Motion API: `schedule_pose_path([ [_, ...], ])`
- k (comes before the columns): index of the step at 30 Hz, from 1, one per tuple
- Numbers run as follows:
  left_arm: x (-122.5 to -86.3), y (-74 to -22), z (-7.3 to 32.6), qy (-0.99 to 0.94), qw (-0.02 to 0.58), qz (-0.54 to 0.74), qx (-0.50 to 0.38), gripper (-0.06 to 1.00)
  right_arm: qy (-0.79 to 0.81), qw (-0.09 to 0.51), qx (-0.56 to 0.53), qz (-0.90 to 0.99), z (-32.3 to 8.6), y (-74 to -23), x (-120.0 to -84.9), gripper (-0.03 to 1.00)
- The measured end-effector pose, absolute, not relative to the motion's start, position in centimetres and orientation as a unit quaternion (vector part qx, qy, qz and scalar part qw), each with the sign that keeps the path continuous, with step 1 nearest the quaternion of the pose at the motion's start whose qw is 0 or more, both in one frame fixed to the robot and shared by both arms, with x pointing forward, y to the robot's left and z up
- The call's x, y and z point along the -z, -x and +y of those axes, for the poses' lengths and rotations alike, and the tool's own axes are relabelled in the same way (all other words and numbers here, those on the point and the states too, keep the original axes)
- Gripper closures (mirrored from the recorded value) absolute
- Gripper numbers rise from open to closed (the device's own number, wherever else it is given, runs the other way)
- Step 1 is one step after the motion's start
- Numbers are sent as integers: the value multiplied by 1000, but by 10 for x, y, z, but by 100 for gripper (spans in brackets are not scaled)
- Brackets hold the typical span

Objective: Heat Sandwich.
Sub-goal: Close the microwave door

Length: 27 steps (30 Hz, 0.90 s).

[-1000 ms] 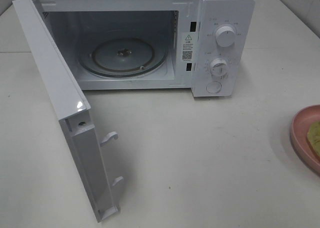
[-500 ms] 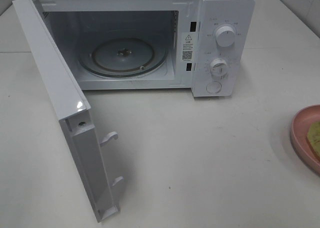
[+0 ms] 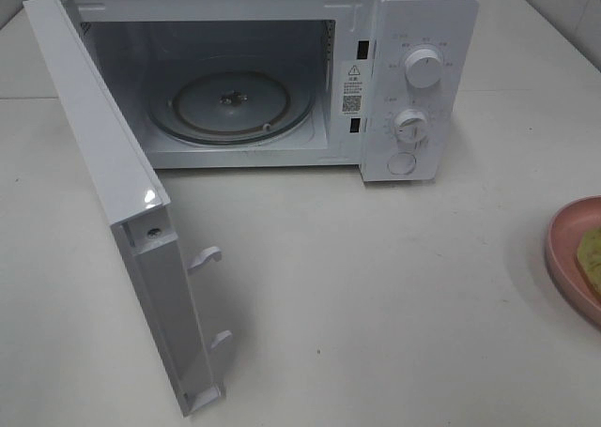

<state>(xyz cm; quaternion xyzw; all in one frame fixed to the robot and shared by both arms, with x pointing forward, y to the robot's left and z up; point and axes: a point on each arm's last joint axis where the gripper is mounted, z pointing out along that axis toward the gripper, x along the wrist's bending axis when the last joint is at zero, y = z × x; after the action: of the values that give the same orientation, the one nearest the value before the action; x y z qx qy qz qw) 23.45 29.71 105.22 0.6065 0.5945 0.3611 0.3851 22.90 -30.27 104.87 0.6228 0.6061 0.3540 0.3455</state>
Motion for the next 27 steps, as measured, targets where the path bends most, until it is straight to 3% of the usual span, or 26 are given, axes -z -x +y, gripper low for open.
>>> schedule_pose_path([
  [18,-1065,-248,297,-603,388,594,-364,2,-623,346,-354,606,-303,-229,-1049,22],
  [23,-1068,-267,298,-609,377,602,-352,12,-623,346,-354,606,-303,-229,-1049,22],
  [26,-1070,-286,298,-613,368,609,-343,30,-623,346,-354,606,-303,-229,-1049,22],
  [27,-1070,-286,298,-613,368,609,-343,30,-623,346,-354,606,-303,-229,-1049,22],
])
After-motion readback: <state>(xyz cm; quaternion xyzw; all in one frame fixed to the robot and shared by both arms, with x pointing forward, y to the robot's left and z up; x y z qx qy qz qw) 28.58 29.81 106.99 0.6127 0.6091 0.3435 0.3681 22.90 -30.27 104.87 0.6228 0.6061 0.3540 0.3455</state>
